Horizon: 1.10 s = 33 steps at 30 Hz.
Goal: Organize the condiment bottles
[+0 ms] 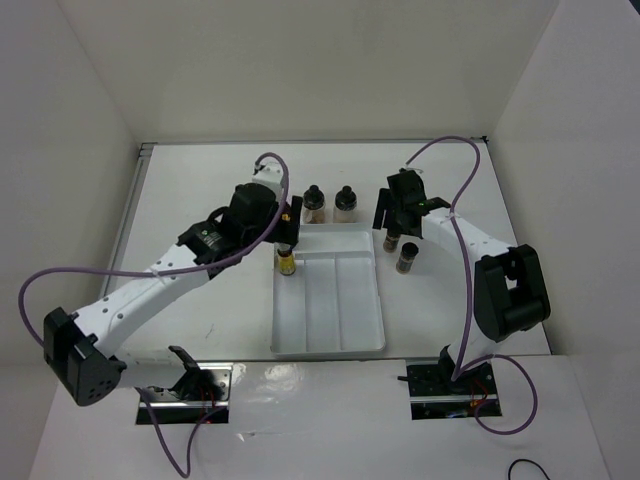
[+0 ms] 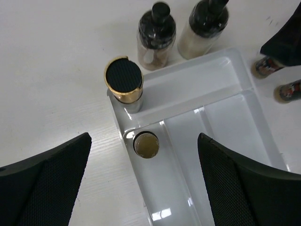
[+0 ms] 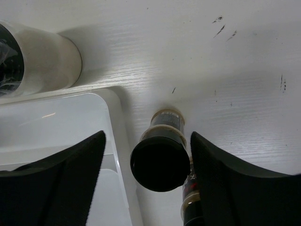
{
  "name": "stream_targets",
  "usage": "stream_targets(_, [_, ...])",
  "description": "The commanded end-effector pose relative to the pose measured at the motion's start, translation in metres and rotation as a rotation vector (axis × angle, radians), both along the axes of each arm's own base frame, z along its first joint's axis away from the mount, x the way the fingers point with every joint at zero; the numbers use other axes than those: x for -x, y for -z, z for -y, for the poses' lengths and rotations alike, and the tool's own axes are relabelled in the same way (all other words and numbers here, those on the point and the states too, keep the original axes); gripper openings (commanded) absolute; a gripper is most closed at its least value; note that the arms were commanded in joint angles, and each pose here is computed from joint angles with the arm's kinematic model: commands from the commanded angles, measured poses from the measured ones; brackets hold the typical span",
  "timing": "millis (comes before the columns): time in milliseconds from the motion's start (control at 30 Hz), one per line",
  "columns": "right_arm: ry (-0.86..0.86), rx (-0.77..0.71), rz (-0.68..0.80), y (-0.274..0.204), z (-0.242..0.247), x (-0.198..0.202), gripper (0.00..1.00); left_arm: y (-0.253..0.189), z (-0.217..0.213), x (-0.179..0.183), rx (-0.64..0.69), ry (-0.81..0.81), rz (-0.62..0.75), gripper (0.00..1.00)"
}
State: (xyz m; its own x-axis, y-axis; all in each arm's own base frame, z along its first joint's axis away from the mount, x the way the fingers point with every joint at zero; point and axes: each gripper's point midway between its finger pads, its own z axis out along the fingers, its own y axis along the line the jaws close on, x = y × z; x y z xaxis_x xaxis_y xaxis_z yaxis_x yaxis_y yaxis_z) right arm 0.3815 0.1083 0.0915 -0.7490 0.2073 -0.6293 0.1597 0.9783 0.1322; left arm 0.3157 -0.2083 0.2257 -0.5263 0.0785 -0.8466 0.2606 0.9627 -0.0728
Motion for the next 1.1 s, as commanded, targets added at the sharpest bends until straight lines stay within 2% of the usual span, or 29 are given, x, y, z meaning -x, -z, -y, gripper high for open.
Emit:
stream_targets(0, [0.044,0.017,0.016,-0.007,0.007,-0.007,0.73,-0.043,-0.004,0.002,0.060,-0.025,0.071,1.00])
stream_targets(167, [0.051,0.017,-0.001,-0.002,0.007,-0.005,0.69,-0.074,-0.013,0.008,0.103,-0.041,0.134,1.00])
stream_targets(233, [0.051,0.020,-0.010,-0.001,0.008,-0.003,0.63,-0.078,-0.016,0.009,0.107,-0.050,0.146,1.00])
stream_targets(300, [0.058,0.015,-0.010,-0.001,0.007,-0.003,0.63,-0.076,-0.020,0.011,0.097,-0.058,0.142,1.00])
stream_targets(367, [0.058,0.019,-0.021,0.000,0.008,-0.001,0.58,-0.082,-0.023,0.014,0.110,-0.059,0.155,1.00])
stream_targets(500, [0.071,0.026,-0.036,0.004,0.010,0.001,0.38,-0.081,-0.028,0.017,0.117,-0.071,0.159,1.00])
stream_targets(533, [0.071,0.026,-0.036,0.005,0.010,0.001,0.27,-0.081,-0.029,0.019,0.119,-0.071,0.162,1.00])
stream_targets(567, [0.071,0.026,-0.036,0.005,0.010,0.001,0.21,-0.086,-0.031,0.021,0.129,-0.071,0.172,1.00])
stream_targets(633, [0.076,0.035,-0.039,-0.001,0.012,0.000,0.16,-0.087,-0.034,0.026,0.144,-0.075,0.177,1.00])
stream_targets(700, [0.079,0.054,-0.037,-0.011,0.011,-0.001,0.07,-0.083,-0.039,0.025,0.143,-0.086,0.178,1.00])
stream_targets(767, [0.073,0.062,0.008,-0.035,0.006,-0.002,0.00,-0.086,-0.046,0.024,0.148,-0.106,0.187,1.00])
stream_targets(900, [0.045,0.006,0.086,-0.077,-0.005,-0.001,0.00,-0.084,-0.057,0.022,0.115,-0.158,0.192,1.00])
stream_targets(1067, [-0.150,-0.108,0.157,-0.113,-0.066,0.019,0.00,-0.077,-0.083,0.022,0.128,-0.334,0.149,1.00])
